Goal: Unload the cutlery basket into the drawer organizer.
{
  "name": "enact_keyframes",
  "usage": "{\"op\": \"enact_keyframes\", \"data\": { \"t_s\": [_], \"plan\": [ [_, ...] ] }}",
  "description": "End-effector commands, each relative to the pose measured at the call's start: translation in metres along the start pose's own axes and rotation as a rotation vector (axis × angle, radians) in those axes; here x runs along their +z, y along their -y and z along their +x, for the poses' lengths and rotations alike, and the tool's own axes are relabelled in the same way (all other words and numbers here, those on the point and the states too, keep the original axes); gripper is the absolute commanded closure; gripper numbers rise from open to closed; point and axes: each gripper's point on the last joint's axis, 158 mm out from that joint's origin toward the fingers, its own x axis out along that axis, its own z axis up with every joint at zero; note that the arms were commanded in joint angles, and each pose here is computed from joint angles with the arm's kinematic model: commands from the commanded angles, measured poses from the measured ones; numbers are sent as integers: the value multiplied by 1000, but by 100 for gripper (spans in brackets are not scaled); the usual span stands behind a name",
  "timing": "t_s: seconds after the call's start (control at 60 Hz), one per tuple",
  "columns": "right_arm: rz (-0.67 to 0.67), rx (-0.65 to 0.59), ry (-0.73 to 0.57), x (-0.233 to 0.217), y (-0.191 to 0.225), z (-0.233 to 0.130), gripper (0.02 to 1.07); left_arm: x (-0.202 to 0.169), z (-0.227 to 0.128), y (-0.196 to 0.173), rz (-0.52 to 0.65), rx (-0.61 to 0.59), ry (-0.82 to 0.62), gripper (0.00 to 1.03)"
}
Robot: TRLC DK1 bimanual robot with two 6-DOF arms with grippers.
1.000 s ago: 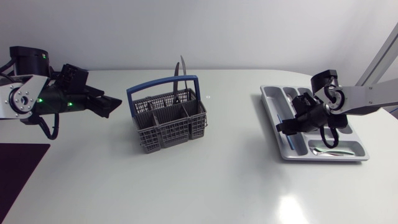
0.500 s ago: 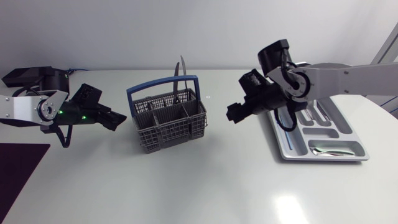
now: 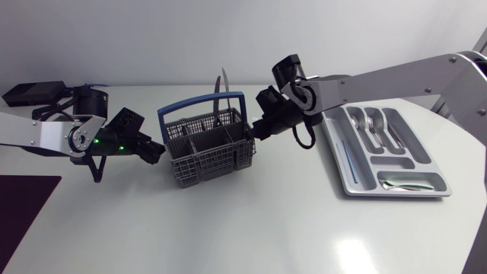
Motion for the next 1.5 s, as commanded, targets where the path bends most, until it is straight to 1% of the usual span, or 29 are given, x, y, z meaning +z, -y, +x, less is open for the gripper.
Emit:
{"op": "enact_keyframes", "data": {
  "t_s": [0.0,0.1,0.133,0.25,0.433,0.5,0.633,0.733,0.9,0.95,1.0,1.133,1.217,1.333,1.4,1.433,1.483],
  "plan": [
    [8,48,4,3,-17,-1,98,-1,7,7,25,-21,-3,27],
    [-18,88,6,0,-37,-11,98,0,7,9,29,-25,-3,27],
    [-30,119,3,-4,-51,-18,98,0,8,13,33,-31,-3,27],
    [-67,168,-5,-16,-77,-32,98,-1,9,21,43,-45,-8,27],
    [-124,236,-62,-52,-109,-48,98,-2,10,39,65,-76,-14,27],
    [-163,254,-73,-68,-124,-62,98,0,11,46,79,-84,-13,27],
    [-186,257,-66,-83,-129,-88,98,2,7,43,97,-69,-14,26],
    [-168,220,-18,-76,-112,-104,97,2,-3,34,97,-47,-9,24],
    [-87,123,49,-55,-53,-114,97,-2,-30,24,115,-3,11,23],
    [-66,96,71,-50,-38,-111,97,-4,-35,22,123,8,11,22],
    [-36,76,75,-47,-21,-104,97,-5,-40,17,130,26,12,20],
    [22,44,79,-37,14,-81,97,-2,-60,12,132,58,29,20],
    [50,50,75,-30,26,-67,97,-3,-75,21,160,60,42,20],
    [90,74,70,-22,36,-47,97,-11,-87,53,238,18,48,21],
    [126,105,68,-18,40,-36,97,-17,-90,75,289,-26,46,29],
    [138,120,58,-18,42,-30,97,-20,-90,79,299,-34,44,31],
    [159,144,47,-16,43,-22,97,-26,-90,92,328,-63,40,38]
  ]
}}
